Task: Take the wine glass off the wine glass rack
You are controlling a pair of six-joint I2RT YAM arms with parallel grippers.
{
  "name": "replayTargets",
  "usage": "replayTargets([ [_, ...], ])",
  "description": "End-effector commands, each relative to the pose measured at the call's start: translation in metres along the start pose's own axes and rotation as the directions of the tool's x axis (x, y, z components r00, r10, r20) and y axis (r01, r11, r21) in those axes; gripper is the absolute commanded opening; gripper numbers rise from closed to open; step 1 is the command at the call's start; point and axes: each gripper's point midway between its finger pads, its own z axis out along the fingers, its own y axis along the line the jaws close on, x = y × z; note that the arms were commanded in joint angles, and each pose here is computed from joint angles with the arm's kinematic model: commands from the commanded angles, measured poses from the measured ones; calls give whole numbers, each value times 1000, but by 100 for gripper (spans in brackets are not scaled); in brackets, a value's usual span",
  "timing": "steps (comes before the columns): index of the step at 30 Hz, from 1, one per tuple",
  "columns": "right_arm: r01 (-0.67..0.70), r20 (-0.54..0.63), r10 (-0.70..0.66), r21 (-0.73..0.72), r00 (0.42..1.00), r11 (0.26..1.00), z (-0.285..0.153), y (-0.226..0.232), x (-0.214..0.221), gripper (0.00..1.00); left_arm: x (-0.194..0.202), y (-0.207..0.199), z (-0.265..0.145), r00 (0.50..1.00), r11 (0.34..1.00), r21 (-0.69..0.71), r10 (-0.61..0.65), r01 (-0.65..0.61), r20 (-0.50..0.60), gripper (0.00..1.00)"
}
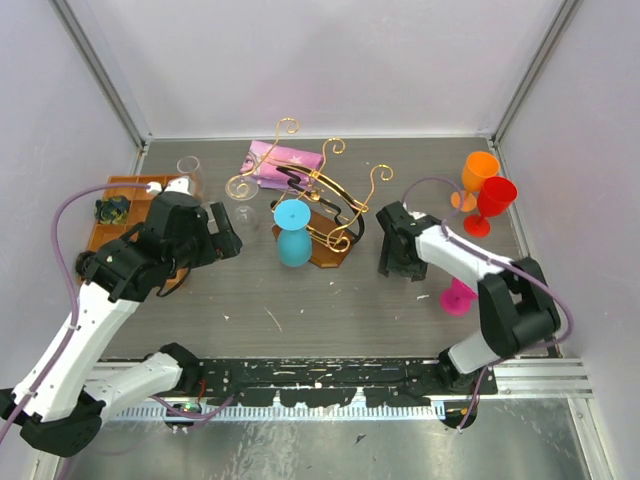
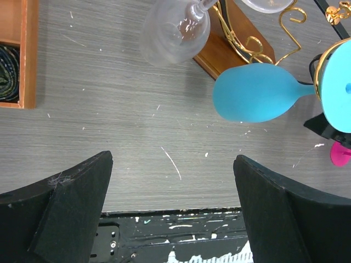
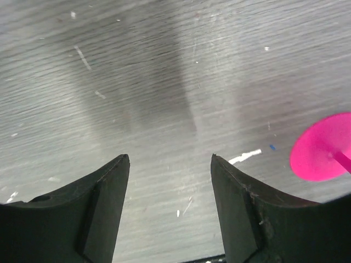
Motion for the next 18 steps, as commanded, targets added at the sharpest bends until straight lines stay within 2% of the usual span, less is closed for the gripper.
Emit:
replayTargets([
  [1,-121,174,132,-72,976,990,-67,-6,-42,66,-13,5,-13,999,1000,-12,26,-25,45,99],
  [5,-196,313,188,-8,931,981,-129,-41,-65,65,-24,8,-21,995,998,-30,51,-49,87,99],
  [8,-187,346,217,-118,913,975,-170,-37,-70,62,-30,1,-23,993,998,4,59,-60,105,99],
  [9,-171,349,221,-169,911,971,-182,-32,-70,69,-31,-5,-22,993,998,28,59,-62,99,99],
  [11,-113,341,204,-268,918,957,-205,-19,-69,98,-30,-22,-18,996,994,95,54,-61,73,99],
  [12,-106,339,206,-293,918,950,-216,-17,-68,100,-29,-34,-17,997,988,144,52,-60,54,96],
  [14,-75,367,211,-352,906,933,-242,-10,-70,100,-29,-54,-15,999,974,224,36,-42,30,81],
  [16,-25,397,230,-459,889,888,-272,2,-71,98,-34,-66,-14,999,964,264,21,-28,29,70],
  [18,45,389,216,-562,896,826,-294,22,-69,91,-45,-68,-13,998,968,249,11,-25,60,72],
])
